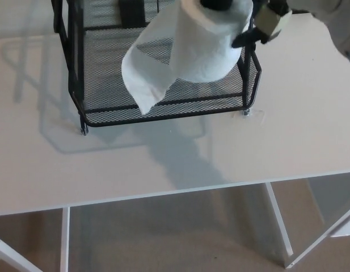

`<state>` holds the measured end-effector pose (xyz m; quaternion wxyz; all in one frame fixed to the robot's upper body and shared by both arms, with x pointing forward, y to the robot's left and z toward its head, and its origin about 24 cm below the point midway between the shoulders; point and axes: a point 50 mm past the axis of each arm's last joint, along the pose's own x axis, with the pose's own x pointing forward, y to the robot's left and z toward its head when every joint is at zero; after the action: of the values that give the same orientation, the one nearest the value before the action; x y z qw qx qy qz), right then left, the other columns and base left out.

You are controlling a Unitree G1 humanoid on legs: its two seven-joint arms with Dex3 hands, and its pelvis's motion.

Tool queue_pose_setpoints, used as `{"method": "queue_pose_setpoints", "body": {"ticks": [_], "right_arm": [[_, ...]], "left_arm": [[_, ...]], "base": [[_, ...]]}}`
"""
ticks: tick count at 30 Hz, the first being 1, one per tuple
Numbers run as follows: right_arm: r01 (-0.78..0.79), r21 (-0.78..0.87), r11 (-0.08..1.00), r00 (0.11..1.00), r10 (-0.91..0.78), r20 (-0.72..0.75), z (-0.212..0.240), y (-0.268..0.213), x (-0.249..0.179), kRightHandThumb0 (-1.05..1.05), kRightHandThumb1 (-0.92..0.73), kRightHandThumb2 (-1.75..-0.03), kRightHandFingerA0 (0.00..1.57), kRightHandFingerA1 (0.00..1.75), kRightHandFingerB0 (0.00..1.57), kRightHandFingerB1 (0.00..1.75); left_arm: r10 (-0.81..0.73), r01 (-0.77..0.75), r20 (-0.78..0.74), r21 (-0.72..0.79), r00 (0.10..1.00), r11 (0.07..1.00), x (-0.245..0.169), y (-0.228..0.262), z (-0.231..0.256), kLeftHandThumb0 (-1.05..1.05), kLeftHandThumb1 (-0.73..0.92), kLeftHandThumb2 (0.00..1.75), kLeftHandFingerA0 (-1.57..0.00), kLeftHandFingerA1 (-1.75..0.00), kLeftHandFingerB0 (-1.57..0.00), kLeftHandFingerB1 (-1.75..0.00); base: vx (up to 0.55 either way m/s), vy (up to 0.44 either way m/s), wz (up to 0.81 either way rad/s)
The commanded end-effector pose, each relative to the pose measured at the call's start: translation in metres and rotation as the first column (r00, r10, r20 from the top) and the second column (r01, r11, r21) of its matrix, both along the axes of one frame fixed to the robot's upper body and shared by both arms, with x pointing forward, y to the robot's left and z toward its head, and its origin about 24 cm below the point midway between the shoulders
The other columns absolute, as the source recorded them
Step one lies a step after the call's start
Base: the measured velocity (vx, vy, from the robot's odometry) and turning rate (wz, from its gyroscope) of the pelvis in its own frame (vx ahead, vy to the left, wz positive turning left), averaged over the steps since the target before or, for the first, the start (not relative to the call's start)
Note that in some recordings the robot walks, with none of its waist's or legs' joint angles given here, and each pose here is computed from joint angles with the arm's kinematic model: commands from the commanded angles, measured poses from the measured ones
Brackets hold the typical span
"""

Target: The robot walks towards a desk on which a file tray is kept in the middle and a toilet paper roll is kept on its right. The robot uses its right hand to hook on finger in the gap of the roll and grabs it, lifts it and places it on the tray.

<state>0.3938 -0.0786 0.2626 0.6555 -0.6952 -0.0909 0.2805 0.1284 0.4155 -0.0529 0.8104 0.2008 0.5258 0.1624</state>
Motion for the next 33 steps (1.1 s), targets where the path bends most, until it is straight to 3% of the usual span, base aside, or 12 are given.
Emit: {"method": "queue_pose_setpoints", "body": {"ticks": [1,2,3,4,9,11,15,19,20,21,32,33], "right_arm": [[0.013,-0.024,1.000,1.000,-0.013,-0.017,0.013,0.008,0.001,-0.35,-0.62,-0.60,0.72,1.30,0.80,0.76],[0.007,-0.014,1.000,1.000,-0.008,-0.028,0.013,0.009,0.001,-0.35,-0.61,-0.59,0.72,1.22,0.83,0.72],[0.006,-0.013,1.000,0.999,-0.006,-0.032,0.013,0.010,0.001,-0.40,-0.46,-0.90,0.75,1.01,0.81,0.82],[0.016,-0.008,1.000,0.998,-0.017,-0.066,0.015,0.016,0.001,-0.37,-0.61,-0.58,0.63,1.08,0.81,0.69],[0.045,-0.008,0.999,0.991,-0.046,-0.129,0.018,0.025,0.000,-0.42,-0.64,-0.60,0.55,0.72,0.76,0.54],[0.053,-0.011,0.999,0.985,-0.054,-0.161,0.015,0.025,0.000,-0.37,-0.69,-0.59,0.75,1.00,0.71,0.47],[0.075,-0.041,0.996,0.954,-0.084,-0.289,0.009,0.023,0.002,-0.36,-0.55,-0.56,0.64,0.61,0.55,0.41],[0.077,-0.076,0.994,0.948,-0.096,-0.302,0.007,0.021,0.002,-0.37,-0.57,-0.56,0.60,0.64,0.50,0.39],[0.080,-0.084,0.993,0.948,-0.102,-0.301,0.007,0.021,0.002,-0.43,-0.44,-0.81,0.50,0.69,0.43,0.53],[0.073,-0.113,0.991,0.951,-0.103,-0.290,0.005,0.019,0.003,-0.41,-0.57,-0.57,0.40,0.60,0.50,0.38],[0.069,-0.207,0.976,0.949,-0.128,-0.287,-0.002,0.012,0.001,-0.50,-0.57,-0.58,0.30,0.59,0.39,0.36],[0.110,-0.187,0.976,0.935,-0.165,-0.315,0.000,0.012,0.002,-0.54,-0.43,-0.79,0.30,0.65,0.29,0.48]], "left_arm": [[-0.038,0.038,0.001,0.022,0.999,0.999,0.002,0.001,0.002,-1.05,0.71,1.07,-0.82,-1.21,-0.47,-1.14],[-0.041,0.041,-0.001,0.018,0.999,0.999,0.003,0.000,0.002,-1.05,0.71,1.04,-0.83,-1.21,-0.45,-1.14],[-0.040,0.040,0.001,0.016,0.999,0.999,0.003,0.000,0.002,-1.05,0.69,1.05,-1.00,-1.22,-0.44,-1.15],[-0.031,0.031,0.004,0.012,1.000,0.999,0.003,0.001,0.002,-1.05,0.69,1.05,-0.92,-1.19,-0.43,-1.13],[-0.042,0.042,0.007,0.016,0.999,0.999,0.005,0.001,0.004,-1.05,0.70,1.04,-0.88,-1.19,-0.43,-1.13],[-0.040,0.040,0.008,0.015,0.999,0.999,0.006,0.000,0.003,-1.05,0.70,1.05,-0.86,-1.20,-0.44,-1.14],[-0.048,0.048,0.003,0.011,0.999,0.999,0.008,0.000,0.004,-1.05,0.69,1.06,-0.85,-1.20,-0.41,-1.14],[-0.046,0.046,0.008,0.013,0.999,0.999,0.009,0.001,0.005,-1.05,0.69,1.05,-0.94,-1.18,-0.44,-1.13],[-0.048,0.048,0.009,0.013,0.999,0.999,0.009,0.001,0.005,-1.05,0.69,1.05,-0.92,-1.18,-0.46,-1.14],[-0.062,0.062,0.002,0.022,0.998,0.998,0.009,0.000,0.005,-1.05,0.69,1.05,-0.88,-1.16,-0.45,-1.13],[-0.052,0.052,-0.003,0.026,0.999,0.998,0.007,0.001,0.004,-1.05,0.69,1.05,-0.94,-1.17,-0.45,-1.13],[-0.058,0.059,-0.008,0.027,0.998,0.998,0.007,0.001,0.004,-1.05,0.70,1.05,-0.93,-1.17,-0.45,-1.14]], "base": [[0.00,0.000,0.00],[0.00,0.000,0.00],[0.00,0.000,0.00],[0.00,0.000,0.00],[0.00,0.000,0.00],[0.00,0.000,0.00],[0.00,0.000,0.00],[0.00,0.000,0.00],[0.00,0.000,0.00],[0.00,0.000,0.00],[0.00,0.000,0.00],[0.00,0.000,0.00]]}}
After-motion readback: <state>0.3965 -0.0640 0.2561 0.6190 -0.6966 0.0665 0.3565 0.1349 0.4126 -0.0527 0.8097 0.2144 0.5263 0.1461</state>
